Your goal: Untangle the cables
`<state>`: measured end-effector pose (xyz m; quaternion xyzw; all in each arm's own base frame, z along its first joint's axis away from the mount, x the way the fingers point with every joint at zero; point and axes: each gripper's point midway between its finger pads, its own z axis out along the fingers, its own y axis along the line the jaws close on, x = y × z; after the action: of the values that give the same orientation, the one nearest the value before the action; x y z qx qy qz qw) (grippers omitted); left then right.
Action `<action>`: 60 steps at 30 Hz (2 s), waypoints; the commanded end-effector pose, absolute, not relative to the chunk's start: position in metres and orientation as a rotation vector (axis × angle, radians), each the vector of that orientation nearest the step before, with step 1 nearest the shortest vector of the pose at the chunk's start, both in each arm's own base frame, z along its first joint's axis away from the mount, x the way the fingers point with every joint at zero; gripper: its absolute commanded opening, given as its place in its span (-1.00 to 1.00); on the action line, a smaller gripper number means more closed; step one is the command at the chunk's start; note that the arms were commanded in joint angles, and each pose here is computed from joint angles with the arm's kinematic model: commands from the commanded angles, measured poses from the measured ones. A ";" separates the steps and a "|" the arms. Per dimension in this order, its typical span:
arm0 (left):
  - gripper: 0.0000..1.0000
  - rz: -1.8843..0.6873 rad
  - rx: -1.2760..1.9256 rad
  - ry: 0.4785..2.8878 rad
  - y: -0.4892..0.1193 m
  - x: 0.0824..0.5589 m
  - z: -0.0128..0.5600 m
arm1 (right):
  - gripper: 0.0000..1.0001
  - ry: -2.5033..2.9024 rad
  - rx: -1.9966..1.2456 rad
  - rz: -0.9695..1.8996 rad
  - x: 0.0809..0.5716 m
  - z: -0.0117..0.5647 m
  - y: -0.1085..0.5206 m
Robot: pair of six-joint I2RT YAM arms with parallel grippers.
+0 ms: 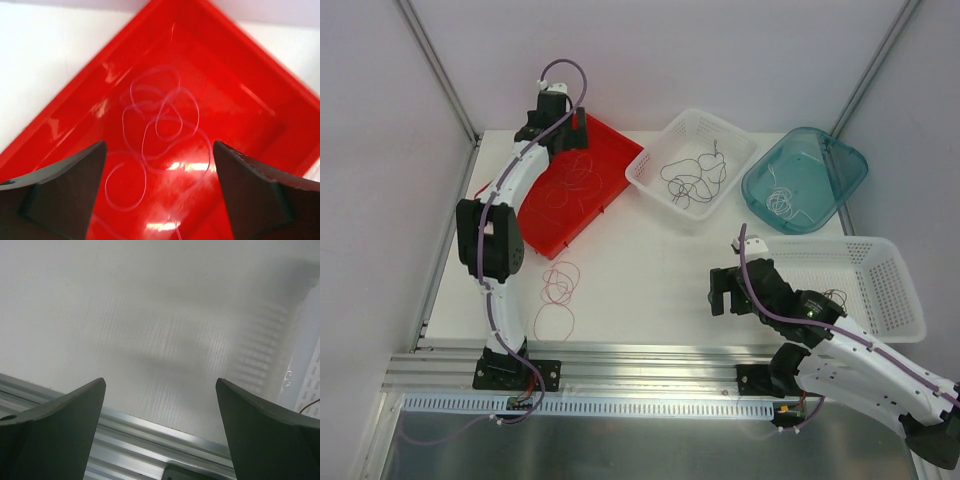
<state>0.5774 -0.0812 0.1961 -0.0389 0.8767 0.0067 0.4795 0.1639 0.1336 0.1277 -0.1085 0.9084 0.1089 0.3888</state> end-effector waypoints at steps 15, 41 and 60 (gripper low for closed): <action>0.98 -0.203 -0.413 2.218 -0.055 0.305 0.187 | 0.94 2.292 -0.276 0.322 0.168 0.132 0.145; -0.14 -0.161 -0.729 2.586 -0.069 0.215 0.020 | 0.94 2.319 -0.256 0.352 0.165 0.118 0.151; -1.00 -0.595 -0.089 2.461 -0.215 0.236 0.141 | 0.94 2.311 -0.247 0.297 0.168 0.119 0.142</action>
<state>0.2226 -0.1940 0.0900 -0.0754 0.9488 -0.1722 0.2539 0.1649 0.1439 0.1120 -0.1036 0.9141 0.1181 0.3738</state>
